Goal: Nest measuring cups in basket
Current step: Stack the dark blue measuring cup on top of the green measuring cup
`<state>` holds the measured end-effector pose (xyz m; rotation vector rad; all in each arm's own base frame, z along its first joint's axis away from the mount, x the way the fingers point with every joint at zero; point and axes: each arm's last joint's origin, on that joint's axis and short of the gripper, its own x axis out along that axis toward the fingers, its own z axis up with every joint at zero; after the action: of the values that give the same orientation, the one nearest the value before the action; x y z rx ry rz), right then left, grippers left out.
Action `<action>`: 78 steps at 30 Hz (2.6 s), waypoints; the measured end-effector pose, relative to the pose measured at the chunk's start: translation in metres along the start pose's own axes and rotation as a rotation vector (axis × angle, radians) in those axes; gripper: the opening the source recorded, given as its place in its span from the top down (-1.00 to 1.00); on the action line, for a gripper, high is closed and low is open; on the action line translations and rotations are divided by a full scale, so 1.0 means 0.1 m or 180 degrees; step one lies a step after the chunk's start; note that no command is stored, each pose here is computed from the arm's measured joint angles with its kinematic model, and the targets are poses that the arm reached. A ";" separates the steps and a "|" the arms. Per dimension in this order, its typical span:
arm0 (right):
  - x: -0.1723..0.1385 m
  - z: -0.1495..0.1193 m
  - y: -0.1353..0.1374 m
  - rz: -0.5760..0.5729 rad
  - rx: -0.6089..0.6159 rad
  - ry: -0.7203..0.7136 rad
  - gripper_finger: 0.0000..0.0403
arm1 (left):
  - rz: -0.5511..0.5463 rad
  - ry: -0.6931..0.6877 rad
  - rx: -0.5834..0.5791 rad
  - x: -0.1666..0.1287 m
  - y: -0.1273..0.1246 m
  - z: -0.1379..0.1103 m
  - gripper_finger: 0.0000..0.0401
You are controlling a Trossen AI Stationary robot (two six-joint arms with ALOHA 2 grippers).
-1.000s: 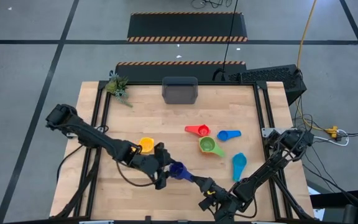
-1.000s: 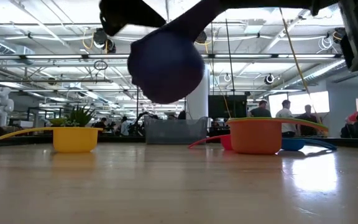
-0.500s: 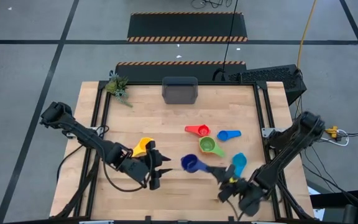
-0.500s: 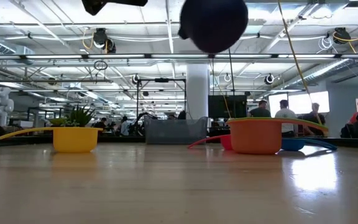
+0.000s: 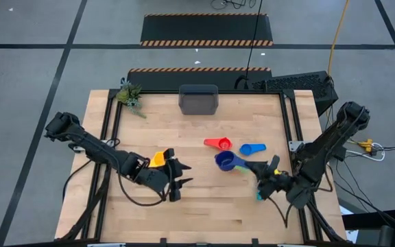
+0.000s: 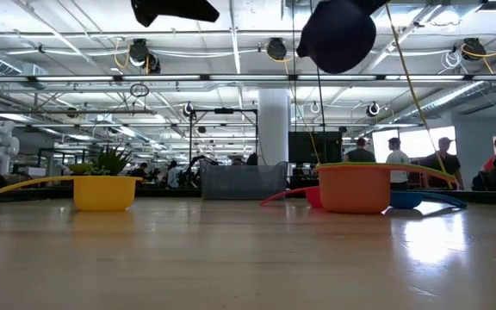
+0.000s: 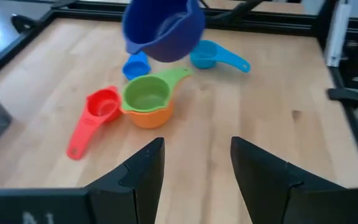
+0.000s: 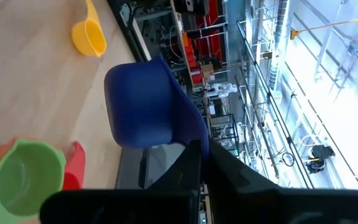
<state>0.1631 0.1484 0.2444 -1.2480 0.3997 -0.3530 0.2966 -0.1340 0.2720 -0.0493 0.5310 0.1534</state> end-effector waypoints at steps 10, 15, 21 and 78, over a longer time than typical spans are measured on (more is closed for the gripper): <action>-0.03 -0.32 0.18 -0.0018 -0.0286 0.0125 1.00 | 0.0262 -0.0050 -0.0164 0.14 0.28 0.10 0.07; -0.03 -0.46 0.34 -0.0201 -0.0282 0.0354 1.00 | 0.0281 -0.0188 -0.0268 0.17 0.34 0.17 0.07; -0.09 -0.49 0.46 -0.0257 -0.0279 0.0311 1.00 | 0.0309 -0.0273 -0.0322 0.20 0.39 0.21 0.07; 0.08 -0.61 1.12 0.0026 -0.0100 0.0287 1.00 | 0.0274 -0.0490 -0.0438 0.21 0.41 0.29 0.07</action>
<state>0.1455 0.1249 0.1202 -1.2639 0.4888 -0.3982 0.3221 -0.0886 0.2862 -0.1478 0.3684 0.2754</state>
